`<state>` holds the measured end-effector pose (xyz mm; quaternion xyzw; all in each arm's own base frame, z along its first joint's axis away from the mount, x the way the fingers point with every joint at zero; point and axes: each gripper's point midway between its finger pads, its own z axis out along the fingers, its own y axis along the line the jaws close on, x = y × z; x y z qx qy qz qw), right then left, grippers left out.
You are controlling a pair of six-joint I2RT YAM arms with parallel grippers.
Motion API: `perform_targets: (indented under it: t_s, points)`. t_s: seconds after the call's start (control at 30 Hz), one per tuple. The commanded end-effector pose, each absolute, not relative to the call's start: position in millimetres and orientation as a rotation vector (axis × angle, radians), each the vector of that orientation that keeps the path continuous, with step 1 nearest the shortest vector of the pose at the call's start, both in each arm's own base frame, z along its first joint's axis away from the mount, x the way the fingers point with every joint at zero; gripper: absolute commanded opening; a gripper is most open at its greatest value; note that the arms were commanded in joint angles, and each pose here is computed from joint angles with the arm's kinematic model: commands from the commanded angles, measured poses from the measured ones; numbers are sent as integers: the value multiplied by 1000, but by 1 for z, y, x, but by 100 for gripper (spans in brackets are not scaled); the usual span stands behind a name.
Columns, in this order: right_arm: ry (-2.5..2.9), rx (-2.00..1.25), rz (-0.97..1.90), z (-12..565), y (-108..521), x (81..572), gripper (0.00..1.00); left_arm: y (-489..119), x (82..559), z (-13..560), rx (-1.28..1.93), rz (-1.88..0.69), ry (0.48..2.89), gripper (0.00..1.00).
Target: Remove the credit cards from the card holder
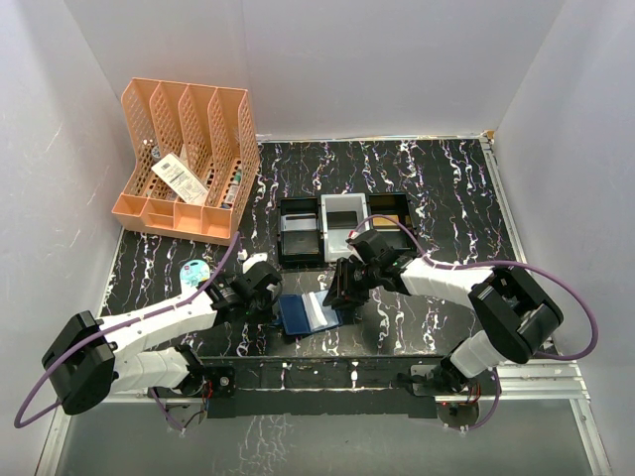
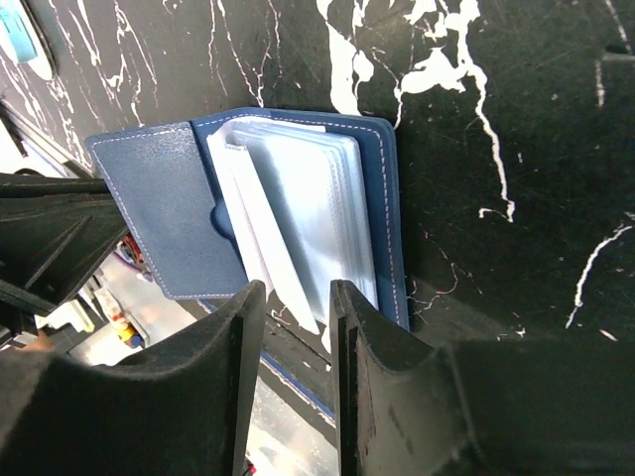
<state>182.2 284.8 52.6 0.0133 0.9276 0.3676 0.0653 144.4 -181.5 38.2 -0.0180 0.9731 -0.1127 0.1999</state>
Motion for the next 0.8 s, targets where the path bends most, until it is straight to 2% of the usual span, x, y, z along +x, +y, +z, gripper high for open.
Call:
perform_targets:
  t_s: [0.0,0.4,0.5,0.67,0.77]
  points:
    - [2759,-20,1092,61,289,191,32,-187,148,46,-40,-337,2706,0]
    - [2776,-46,1155,53,302,188,30,-186,147,46,-40,-336,2709,0]
    - [2792,-31,1093,50,299,191,30,-187,147,45,-39,-338,2711,0]
    - [2778,-1,932,54,286,202,36,-186,147,45,-35,-334,2712,0]
    - [2760,-19,936,60,288,205,37,-186,147,45,-39,-337,2711,0]
